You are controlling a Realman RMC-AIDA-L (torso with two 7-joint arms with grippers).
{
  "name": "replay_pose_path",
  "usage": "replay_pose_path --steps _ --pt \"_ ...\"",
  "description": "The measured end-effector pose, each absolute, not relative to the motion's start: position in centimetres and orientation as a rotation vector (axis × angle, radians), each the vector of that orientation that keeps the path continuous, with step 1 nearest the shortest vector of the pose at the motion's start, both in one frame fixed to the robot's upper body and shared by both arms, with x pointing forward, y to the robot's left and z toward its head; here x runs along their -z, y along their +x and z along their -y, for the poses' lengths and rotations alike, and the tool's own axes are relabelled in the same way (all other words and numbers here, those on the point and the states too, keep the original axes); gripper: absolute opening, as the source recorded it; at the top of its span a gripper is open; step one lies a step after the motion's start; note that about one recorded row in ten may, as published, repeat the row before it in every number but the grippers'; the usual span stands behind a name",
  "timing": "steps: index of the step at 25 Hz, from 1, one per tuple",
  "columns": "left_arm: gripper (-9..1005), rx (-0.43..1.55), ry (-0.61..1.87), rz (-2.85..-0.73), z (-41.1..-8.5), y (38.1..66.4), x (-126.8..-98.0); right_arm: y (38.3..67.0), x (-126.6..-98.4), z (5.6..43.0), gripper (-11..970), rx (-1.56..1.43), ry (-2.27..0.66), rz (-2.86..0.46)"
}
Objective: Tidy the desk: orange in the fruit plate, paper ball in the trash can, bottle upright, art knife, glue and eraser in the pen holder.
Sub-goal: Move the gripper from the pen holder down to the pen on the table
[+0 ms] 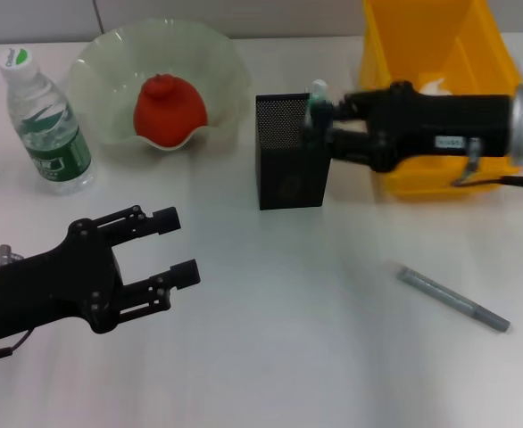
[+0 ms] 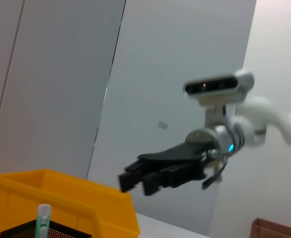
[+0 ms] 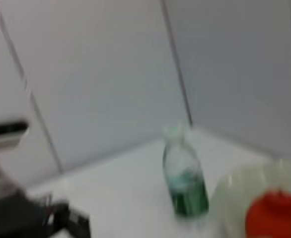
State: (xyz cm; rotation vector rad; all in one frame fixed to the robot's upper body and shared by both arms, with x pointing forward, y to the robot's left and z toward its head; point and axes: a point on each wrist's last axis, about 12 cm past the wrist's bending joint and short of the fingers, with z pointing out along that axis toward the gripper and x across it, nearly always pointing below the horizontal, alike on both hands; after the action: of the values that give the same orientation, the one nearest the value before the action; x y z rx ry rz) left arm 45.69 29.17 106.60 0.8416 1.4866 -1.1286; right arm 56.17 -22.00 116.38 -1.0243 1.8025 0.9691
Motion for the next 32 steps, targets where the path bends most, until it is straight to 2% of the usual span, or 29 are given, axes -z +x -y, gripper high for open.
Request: replay_pose_path --steps 1,2,3,4,6,12,14,18,28,32 --pt "698 1.129 0.842 -1.487 -29.2 45.7 -106.6 56.2 -116.4 22.0 348 -0.969 -1.024 -1.803" --pt "698 1.129 0.842 -1.486 -29.2 45.7 -106.6 56.0 -117.3 22.1 348 -0.957 -1.061 -1.842" --pt "698 1.129 0.843 -1.486 -29.2 45.7 -106.6 55.9 -119.4 22.1 349 -0.914 -1.117 -1.941" --pt "698 1.129 0.843 -1.486 -29.2 45.7 -106.6 55.9 -119.4 22.1 349 -0.914 -1.117 -1.941" --pt "698 1.13 0.844 -1.485 -29.1 45.7 -106.6 55.8 -121.9 21.6 349 -0.819 -1.197 -2.098" --pt "698 1.13 0.848 -1.482 -29.1 45.9 -106.7 56.1 -124.2 20.3 349 -0.603 -1.31 -2.375" --pt "698 1.13 0.849 -1.481 -29.0 45.9 -106.7 56.3 -124.2 19.7 351 -0.507 -1.338 -2.474" --pt "698 1.131 0.85 -1.479 -29.0 46.0 -106.7 56.6 -122.5 18.5 358 -0.3 -1.403 -2.615" --pt "698 1.126 0.855 -1.477 -28.9 46.1 -106.8 56.6 -119.4 17.4 376 -0.209 -1.454 -2.775" --pt "698 1.125 0.855 -1.476 -28.9 46.3 -106.9 56.8 -118.5 17.6 440 -0.147 -1.429 -2.794"
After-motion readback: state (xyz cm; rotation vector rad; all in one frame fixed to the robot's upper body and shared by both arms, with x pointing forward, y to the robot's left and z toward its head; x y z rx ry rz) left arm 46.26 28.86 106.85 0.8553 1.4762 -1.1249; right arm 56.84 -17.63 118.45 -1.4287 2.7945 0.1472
